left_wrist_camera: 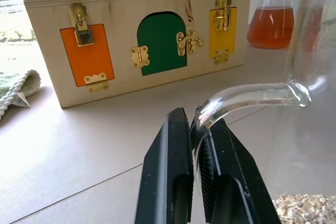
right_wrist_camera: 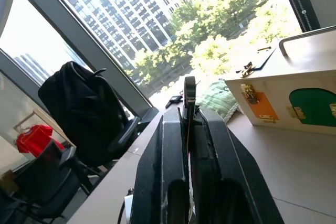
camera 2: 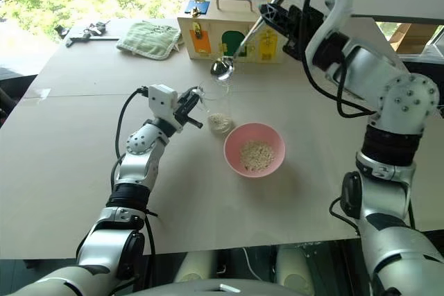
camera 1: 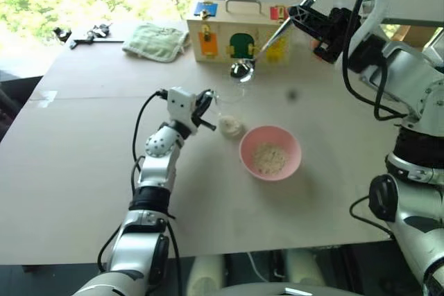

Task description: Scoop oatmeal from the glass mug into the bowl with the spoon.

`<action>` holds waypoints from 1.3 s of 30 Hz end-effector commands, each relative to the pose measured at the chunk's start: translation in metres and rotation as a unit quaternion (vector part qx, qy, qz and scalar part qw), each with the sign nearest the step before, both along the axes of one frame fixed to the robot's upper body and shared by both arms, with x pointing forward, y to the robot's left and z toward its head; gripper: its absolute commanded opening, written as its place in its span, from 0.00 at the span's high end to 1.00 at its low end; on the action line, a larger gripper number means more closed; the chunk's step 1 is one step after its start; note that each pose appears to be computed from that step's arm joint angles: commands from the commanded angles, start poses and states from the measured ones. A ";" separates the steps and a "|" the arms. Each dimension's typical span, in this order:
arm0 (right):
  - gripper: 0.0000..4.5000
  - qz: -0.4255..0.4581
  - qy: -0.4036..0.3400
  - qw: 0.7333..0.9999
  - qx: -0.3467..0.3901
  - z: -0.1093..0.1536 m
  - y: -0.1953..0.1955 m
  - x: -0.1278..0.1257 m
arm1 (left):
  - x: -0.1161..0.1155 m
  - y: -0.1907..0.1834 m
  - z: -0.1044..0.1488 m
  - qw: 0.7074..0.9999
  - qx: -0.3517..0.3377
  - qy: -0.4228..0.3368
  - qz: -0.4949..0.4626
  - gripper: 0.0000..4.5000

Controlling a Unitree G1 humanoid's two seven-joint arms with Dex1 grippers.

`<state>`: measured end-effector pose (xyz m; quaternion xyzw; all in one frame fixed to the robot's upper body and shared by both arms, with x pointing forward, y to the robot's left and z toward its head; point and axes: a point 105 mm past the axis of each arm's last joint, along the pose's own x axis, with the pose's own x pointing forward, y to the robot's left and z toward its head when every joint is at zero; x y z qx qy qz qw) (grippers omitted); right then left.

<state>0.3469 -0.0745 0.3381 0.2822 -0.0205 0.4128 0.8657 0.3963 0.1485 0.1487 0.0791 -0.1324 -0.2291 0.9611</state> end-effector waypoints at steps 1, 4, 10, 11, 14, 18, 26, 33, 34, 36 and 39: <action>1.00 -0.006 -0.023 1.000 -0.004 0.007 0.007 0.001 | -0.003 0.001 0.008 1.000 0.002 -0.022 0.002 0.99; 1.00 -0.016 -0.029 0.996 -0.084 -0.018 0.017 0.008 | -0.004 0.004 0.009 1.000 0.000 -0.025 0.008 0.99; 1.00 -0.012 -0.042 0.986 -0.163 -0.055 0.030 0.017 | -0.007 0.007 0.003 1.000 -0.009 -0.019 0.013 0.99; 1.00 -0.004 -0.043 0.986 -0.162 -0.056 0.032 0.016 | -0.008 0.007 0.002 1.000 -0.011 -0.018 0.014 0.99; 0.84 0.020 -0.057 0.986 -0.157 -0.052 0.037 0.010 | -0.009 0.009 -0.001 1.000 -0.015 -0.011 0.015 1.00; 0.53 0.048 -0.087 0.987 -0.124 -0.035 0.039 0.001 | -0.011 0.013 -0.007 1.000 -0.006 -0.004 0.020 1.00; 0.32 0.022 -0.100 0.989 -0.110 -0.027 0.005 0.003 | -0.012 0.020 -0.018 1.000 -0.002 0.010 0.025 1.00; 0.31 -0.046 -0.074 0.989 -0.119 -0.042 -0.041 0.014 | -0.014 0.022 -0.021 1.000 0.002 0.014 0.028 0.53; 0.31 -0.049 -0.070 0.989 -0.125 -0.048 -0.046 0.013 | -0.014 0.024 -0.021 0.999 0.006 0.013 0.030 0.43; 0.31 -0.053 -0.069 0.986 -0.143 -0.061 -0.054 0.009 | -0.017 0.026 -0.022 0.999 0.011 0.012 0.033 0.29; 0.31 -0.032 -0.084 0.982 -0.163 -0.082 -0.061 -0.006 | -0.026 0.030 -0.017 0.999 0.012 0.003 0.031 0.19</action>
